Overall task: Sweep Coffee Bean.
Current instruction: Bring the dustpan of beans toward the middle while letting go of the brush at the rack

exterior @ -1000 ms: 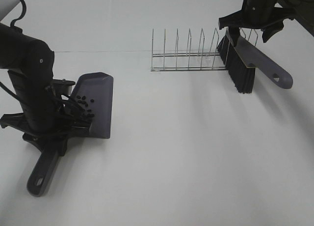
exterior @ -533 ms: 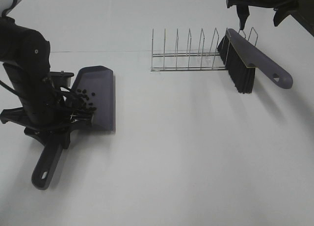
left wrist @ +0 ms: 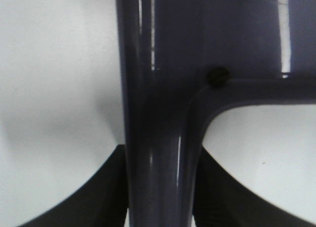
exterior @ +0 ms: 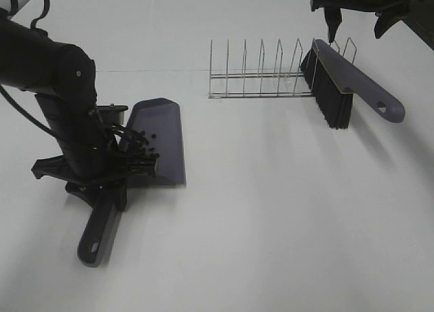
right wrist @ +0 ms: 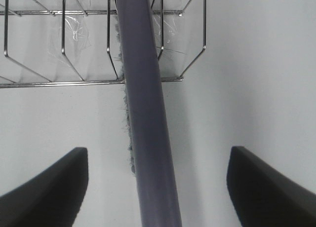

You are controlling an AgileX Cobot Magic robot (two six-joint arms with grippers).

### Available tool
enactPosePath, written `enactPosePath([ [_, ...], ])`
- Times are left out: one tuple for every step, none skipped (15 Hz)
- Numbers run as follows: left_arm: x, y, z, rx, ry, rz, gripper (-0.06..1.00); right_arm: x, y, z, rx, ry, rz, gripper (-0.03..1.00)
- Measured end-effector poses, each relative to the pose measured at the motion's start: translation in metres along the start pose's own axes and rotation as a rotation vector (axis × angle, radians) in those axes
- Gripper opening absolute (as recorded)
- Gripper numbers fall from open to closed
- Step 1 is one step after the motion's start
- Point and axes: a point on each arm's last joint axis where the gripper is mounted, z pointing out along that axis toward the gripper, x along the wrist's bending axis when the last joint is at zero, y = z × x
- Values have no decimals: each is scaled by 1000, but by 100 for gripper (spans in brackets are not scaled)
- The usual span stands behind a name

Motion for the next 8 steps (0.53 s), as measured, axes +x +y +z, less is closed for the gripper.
enactPosePath([
  [-2,2,0,4,-14,5,32,0,0,0,0,0,0,66],
  [-5,4,-2,-1,-29,5,32,0,0,0,1,3,0,66],
  [-7,7,-5,-6,-39,1,37,0,0,0,1,4,-1,66],
  [-8,8,-7,-11,-43,2,49,0,0,0,1,4,-1,66],
  [-9,9,-9,-8,-43,4,60,0,0,0,1,4,-3,66],
  [-9,8,-9,3,-40,6,66,1,0,0,1,5,-2,66],
  [-9,8,-10,6,-39,12,68,1,0,0,2,10,-3,66],
  [-9,7,-15,1,-39,28,68,1,0,-3,1,22,-9,66],
])
